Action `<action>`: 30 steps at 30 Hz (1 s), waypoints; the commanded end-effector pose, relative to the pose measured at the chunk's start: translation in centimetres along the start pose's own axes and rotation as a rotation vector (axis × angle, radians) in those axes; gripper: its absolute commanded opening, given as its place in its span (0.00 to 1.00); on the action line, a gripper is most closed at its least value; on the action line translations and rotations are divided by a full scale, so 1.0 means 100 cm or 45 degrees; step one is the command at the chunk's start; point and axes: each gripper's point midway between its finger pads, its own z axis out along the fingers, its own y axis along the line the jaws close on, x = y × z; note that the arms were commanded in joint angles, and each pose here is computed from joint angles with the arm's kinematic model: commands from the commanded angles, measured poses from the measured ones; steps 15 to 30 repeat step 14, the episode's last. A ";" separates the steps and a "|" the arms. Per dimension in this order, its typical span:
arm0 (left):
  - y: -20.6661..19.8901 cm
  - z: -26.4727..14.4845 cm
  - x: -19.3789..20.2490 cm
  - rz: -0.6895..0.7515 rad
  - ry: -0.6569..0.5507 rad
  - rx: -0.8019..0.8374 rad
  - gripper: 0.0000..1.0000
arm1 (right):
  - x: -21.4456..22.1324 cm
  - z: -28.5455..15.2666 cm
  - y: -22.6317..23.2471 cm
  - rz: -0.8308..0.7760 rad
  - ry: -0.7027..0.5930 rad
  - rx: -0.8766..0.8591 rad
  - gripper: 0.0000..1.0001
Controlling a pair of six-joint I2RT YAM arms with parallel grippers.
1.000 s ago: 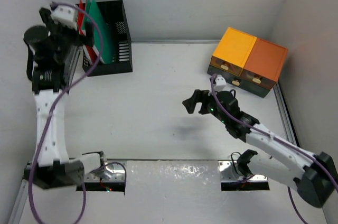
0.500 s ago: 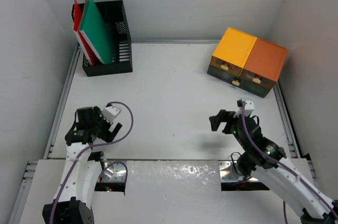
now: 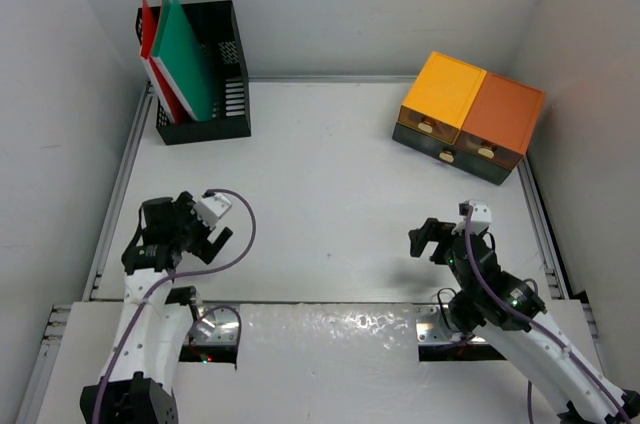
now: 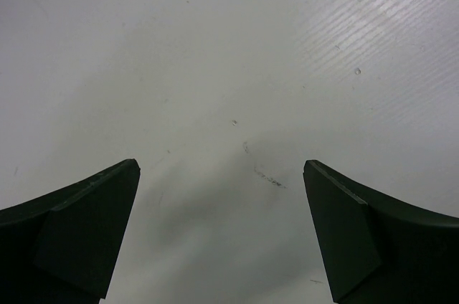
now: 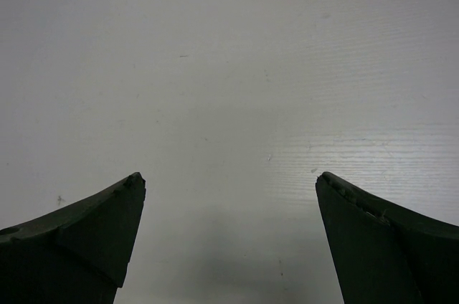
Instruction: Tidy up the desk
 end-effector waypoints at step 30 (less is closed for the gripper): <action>0.012 -0.005 -0.017 0.040 -0.076 -0.040 0.98 | -0.014 -0.002 0.002 0.057 -0.120 -0.040 0.99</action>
